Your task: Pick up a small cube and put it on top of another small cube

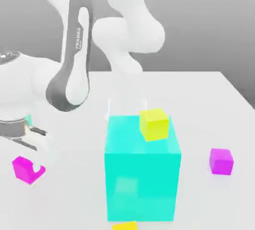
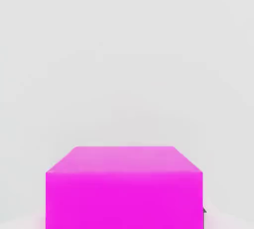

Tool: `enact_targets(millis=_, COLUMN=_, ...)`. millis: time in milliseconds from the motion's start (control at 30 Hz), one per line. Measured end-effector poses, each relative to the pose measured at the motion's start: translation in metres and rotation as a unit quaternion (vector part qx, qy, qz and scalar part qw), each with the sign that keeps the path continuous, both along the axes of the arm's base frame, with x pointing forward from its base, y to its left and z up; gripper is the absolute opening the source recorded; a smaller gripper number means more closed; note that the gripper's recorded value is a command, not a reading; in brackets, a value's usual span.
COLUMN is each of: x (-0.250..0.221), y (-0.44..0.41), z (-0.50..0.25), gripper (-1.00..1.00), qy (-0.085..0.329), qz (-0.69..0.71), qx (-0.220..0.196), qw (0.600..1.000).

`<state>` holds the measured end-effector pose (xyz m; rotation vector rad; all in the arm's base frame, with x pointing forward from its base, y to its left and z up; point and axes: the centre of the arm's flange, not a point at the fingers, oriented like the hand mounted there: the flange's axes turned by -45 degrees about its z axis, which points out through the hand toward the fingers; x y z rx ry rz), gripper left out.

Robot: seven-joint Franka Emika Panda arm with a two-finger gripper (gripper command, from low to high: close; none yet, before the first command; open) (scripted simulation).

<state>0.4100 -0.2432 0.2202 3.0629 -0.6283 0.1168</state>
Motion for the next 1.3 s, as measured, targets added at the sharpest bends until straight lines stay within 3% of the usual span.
enact_targets(millis=233, x=0.082, y=0.111, z=0.046, gripper=-1.00, qy=-0.055, qz=0.197, qx=-0.018, qw=0.979)
enact_targets(millis=467, x=0.104, y=0.272, z=0.076, gripper=-1.00, qy=-0.082, qz=0.416, qx=-0.020, qw=0.905)
enact_targets(millis=733, x=0.031, y=0.447, z=0.080, gripper=-1.00, qy=-0.065, qz=0.657, qx=-0.015, qw=0.751)
enact_targets(millis=967, x=-0.107, y=0.537, z=0.050, gripper=-1.00, qy=0.002, qz=0.836, qx=-0.020, qw=0.548)
enact_targets(millis=1033, x=-0.120, y=0.527, z=0.031, gripper=-1.00, qy=0.024, qz=0.842, qx=-0.022, qw=0.538)
enact_targets(millis=1200, x=-0.123, y=0.523, z=-0.023, gripper=-1.00, qy=0.031, qz=0.843, qx=-0.023, qw=0.536)
enact_targets(millis=1233, x=-0.124, y=0.523, z=-0.029, gripper=1.00, qy=0.031, qz=0.844, qx=-0.023, qw=0.536)
enact_targets(millis=1300, x=-0.124, y=0.523, z=-0.029, gripper=1.00, qy=0.031, qz=0.844, qx=-0.023, qw=0.536)
